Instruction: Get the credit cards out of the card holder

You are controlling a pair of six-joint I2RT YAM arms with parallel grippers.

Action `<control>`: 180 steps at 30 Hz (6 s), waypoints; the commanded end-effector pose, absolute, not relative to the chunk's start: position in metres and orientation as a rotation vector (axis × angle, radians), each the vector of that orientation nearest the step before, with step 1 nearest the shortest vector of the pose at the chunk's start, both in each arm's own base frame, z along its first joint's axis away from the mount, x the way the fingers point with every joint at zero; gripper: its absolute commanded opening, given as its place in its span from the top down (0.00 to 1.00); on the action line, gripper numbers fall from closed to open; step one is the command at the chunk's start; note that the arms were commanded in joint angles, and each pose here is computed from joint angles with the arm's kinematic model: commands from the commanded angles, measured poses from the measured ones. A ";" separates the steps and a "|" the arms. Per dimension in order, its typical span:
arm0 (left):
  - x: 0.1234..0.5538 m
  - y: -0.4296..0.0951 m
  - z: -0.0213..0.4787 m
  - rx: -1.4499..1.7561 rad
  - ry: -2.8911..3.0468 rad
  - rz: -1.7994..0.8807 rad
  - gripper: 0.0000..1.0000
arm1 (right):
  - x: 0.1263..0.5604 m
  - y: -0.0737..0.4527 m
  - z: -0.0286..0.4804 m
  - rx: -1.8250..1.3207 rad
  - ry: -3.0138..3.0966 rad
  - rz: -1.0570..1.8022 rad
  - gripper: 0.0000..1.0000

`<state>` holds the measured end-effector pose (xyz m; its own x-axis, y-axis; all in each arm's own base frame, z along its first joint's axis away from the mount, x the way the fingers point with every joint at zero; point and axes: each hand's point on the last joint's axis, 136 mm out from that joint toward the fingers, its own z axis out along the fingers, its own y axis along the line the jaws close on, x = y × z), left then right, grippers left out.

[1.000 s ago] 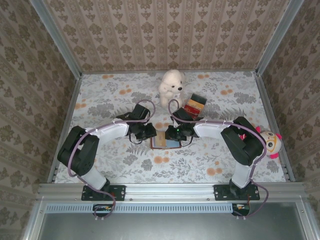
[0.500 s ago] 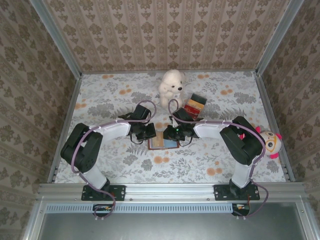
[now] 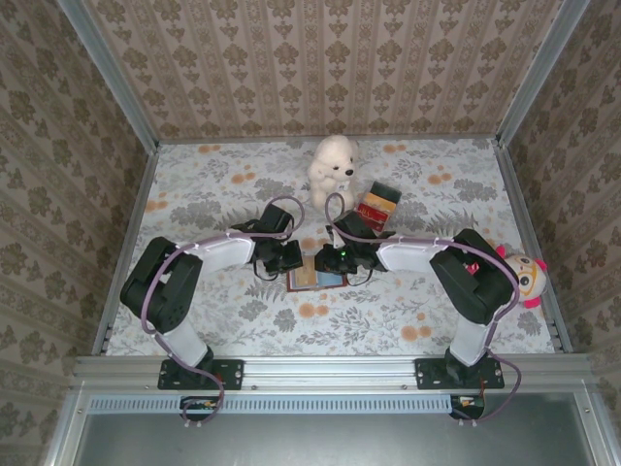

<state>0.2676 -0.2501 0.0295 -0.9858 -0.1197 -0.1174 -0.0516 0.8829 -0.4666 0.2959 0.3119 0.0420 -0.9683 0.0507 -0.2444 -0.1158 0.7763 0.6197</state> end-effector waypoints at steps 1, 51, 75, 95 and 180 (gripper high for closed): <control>0.267 -0.247 0.046 -0.102 2.883 -0.694 0.89 | 0.299 0.308 0.061 -0.099 2.658 0.900 0.81; 0.250 -0.218 0.003 -0.184 2.990 -0.540 0.89 | 0.287 0.330 0.030 -0.107 2.805 0.989 0.93; 0.253 -0.211 0.003 -0.199 2.986 -0.570 0.88 | 0.290 0.308 0.035 0.034 2.800 0.994 1.00; 0.261 -0.228 0.044 -0.207 2.892 -0.788 0.69 | 0.283 0.299 0.005 -0.043 2.919 0.719 0.64; 0.258 -0.270 0.061 -0.028 2.810 -1.140 0.84 | 0.288 0.300 0.049 -0.146 2.862 0.544 0.64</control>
<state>0.2539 -0.2569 0.0396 -0.9944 -0.0937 -0.0496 -0.0399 0.7643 -0.6436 0.2935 0.3060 0.0303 -0.9702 -0.0562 -0.2359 -0.1344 0.9342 0.3303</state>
